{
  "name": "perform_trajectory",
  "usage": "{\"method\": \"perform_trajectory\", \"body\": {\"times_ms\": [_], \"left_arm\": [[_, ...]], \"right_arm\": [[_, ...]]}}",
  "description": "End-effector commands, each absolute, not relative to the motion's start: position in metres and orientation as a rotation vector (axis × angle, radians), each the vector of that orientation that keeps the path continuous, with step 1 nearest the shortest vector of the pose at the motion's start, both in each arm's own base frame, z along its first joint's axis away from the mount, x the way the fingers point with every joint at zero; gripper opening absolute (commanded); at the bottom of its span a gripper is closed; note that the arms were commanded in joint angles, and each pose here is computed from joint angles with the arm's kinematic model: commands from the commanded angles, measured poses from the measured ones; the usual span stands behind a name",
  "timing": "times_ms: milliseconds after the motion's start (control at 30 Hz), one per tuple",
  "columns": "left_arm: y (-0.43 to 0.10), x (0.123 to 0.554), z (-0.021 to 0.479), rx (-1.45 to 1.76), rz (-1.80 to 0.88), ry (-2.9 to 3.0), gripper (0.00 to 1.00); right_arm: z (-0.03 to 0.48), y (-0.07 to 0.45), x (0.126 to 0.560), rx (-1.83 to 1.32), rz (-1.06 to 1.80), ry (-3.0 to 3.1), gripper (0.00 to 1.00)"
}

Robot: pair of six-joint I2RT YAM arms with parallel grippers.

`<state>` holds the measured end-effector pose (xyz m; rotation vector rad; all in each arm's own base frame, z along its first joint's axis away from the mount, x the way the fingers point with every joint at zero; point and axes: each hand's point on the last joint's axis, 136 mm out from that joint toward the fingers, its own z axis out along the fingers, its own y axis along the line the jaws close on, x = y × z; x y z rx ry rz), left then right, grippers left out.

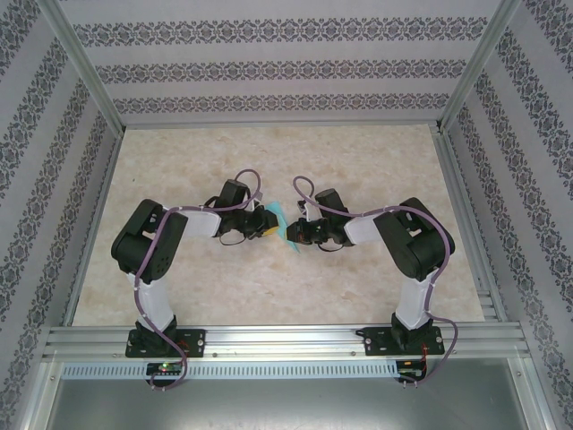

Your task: Fold a paper plane with a square sheet of paper (pick it up from the middle)

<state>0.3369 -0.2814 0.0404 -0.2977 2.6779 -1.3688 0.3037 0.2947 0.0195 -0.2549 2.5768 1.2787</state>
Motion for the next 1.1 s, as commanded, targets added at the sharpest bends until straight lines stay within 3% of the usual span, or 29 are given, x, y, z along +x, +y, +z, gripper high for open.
{"method": "perform_trajectory", "body": {"times_ms": [0, 500, 1067], "left_arm": [[-0.292, 0.342, 0.046, -0.237, -1.393, 2.642, 0.20], [-0.280, 0.344, 0.019, -0.356, -1.218, 2.765, 0.17], [-0.278, 0.341, 0.015, -0.368, -1.209, 2.783, 0.17]], "right_arm": [[0.004, 0.286, 0.298, -0.206, 1.255, 2.662, 0.07], [0.032, 0.283, 0.295, -0.373, 1.203, 2.616, 0.18], [0.005, 0.275, 0.279, -0.343, 1.185, 2.736, 0.10]]}}
